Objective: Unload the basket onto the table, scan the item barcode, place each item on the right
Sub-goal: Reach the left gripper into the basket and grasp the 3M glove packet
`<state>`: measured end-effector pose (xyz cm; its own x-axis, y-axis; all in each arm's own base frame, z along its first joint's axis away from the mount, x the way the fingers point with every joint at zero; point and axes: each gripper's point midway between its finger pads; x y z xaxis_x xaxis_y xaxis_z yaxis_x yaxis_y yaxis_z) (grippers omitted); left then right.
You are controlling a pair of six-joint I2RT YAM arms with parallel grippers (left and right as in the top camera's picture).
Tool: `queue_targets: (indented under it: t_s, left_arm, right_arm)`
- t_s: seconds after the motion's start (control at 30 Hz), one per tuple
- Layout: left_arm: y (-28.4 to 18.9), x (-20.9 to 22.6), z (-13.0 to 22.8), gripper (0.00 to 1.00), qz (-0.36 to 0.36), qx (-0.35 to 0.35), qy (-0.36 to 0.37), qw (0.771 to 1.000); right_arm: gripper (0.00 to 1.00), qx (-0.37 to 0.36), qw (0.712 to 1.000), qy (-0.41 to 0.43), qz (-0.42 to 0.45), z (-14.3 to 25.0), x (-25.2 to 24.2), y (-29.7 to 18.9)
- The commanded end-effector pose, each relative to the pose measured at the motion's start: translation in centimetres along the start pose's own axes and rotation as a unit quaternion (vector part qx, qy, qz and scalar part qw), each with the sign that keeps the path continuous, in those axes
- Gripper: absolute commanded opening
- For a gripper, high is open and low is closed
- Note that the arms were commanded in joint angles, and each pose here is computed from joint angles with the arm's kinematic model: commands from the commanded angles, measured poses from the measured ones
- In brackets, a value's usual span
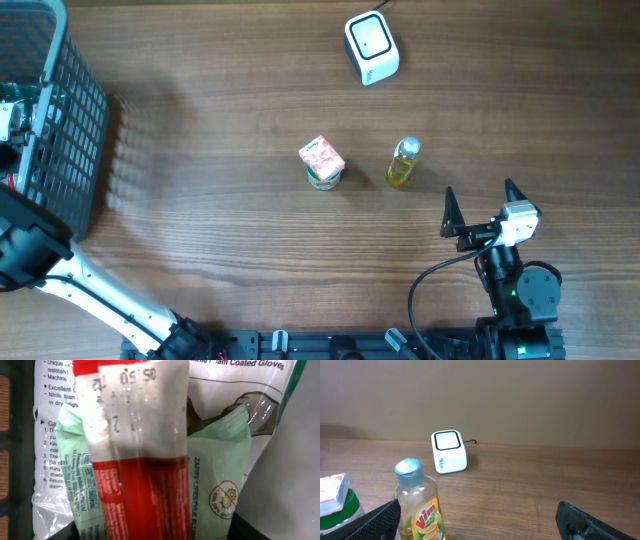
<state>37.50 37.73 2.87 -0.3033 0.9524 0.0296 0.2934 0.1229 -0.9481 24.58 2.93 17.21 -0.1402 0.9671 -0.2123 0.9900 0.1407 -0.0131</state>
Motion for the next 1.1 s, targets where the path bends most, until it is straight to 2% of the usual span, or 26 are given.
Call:
queue_targets:
  t_s: [0.0,0.07,0.23,0.33,0.57,0.77,1.07]
  left_arm:
    - [3.6,-0.8,3.7,0.54,0.019,0.059,-0.037,0.997]
    - [3.4,-0.8,3.5,0.53,0.017,0.056,-0.051,0.997]
    - [1.6,-0.6,2.3,0.14,0.006,0.036,-0.063,0.997]
    - [0.1,-0.4,1.1,0.04,0.000,0.013,-0.087,0.996]
    - [-8.3,-1.8,-5.4,0.04,0.052,-0.132,-0.157,0.977]
    - [-20.6,-3.1,-10.2,0.04,0.050,-0.277,-0.183,0.942]
    - [-37.5,-8.5,-11.4,0.04,0.061,-0.431,-0.169,0.884]
  right_arm:
    - [1.00,0.000,1.000,-0.006,0.007,0.0,-0.2,0.0]
    - [1.00,0.000,1.000,-0.006,0.007,0.0,-0.2,0.0]
    - [1.00,0.000,1.000,-0.006,0.007,0.0,-0.2,0.0]
    - [1.00,0.000,1.000,-0.006,0.007,0.0,-0.2,0.0]
    - [1.00,0.000,1.000,-0.006,0.007,0.0,-0.2,0.0]
    - [1.00,0.000,1.000,-0.006,0.007,0.0,-0.2,0.0]
    - [1.00,0.000,1.000,-0.006,0.007,0.0,-0.2,0.0]
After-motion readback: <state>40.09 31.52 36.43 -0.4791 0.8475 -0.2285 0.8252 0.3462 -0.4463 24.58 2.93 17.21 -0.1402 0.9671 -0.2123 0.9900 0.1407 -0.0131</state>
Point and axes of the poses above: each gripper's point midway between its finger pads, its own y axis out along the fingers, its own x axis along the line the jaws close on, z = x × y, and after that the axes turned 13 degrees about -y, right-handed
